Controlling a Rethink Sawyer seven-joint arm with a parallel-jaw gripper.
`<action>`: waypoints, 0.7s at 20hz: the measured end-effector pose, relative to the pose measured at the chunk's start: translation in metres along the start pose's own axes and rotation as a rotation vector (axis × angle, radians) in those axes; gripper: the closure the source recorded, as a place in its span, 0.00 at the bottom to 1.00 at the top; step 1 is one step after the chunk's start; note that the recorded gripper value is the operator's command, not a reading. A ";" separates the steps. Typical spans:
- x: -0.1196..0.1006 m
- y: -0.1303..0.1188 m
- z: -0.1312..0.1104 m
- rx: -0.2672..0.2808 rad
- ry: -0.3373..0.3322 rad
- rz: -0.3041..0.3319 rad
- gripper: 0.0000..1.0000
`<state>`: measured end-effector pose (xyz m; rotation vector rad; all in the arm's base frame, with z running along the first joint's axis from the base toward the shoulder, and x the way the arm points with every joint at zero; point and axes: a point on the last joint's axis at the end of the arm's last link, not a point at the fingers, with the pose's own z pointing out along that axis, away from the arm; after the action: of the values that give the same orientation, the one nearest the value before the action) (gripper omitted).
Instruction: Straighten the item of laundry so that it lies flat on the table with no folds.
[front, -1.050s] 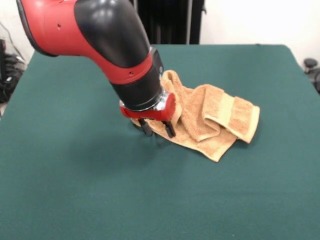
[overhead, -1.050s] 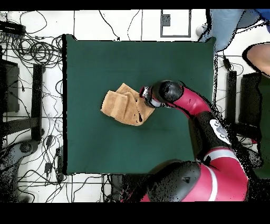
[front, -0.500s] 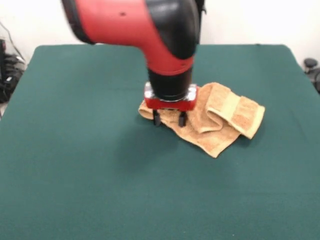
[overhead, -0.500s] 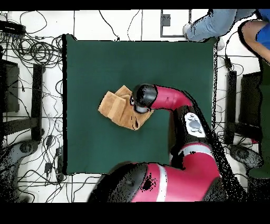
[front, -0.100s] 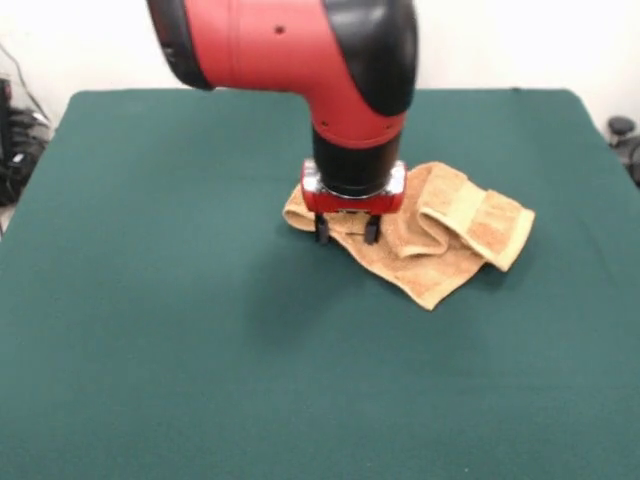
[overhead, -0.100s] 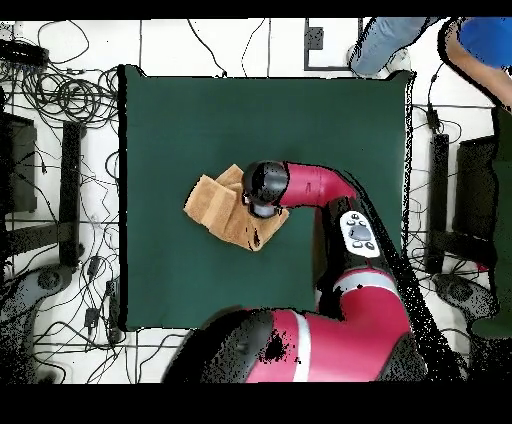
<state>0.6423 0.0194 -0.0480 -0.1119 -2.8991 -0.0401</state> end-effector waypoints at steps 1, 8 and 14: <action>-0.001 -0.004 0.000 -0.012 0.007 0.010 0.00; -0.002 -0.009 0.000 -0.010 -0.005 -0.006 0.00; 0.000 -0.001 0.000 0.039 -0.032 -0.069 0.00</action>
<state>0.6420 0.0188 -0.0477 -0.0057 -2.9333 0.0068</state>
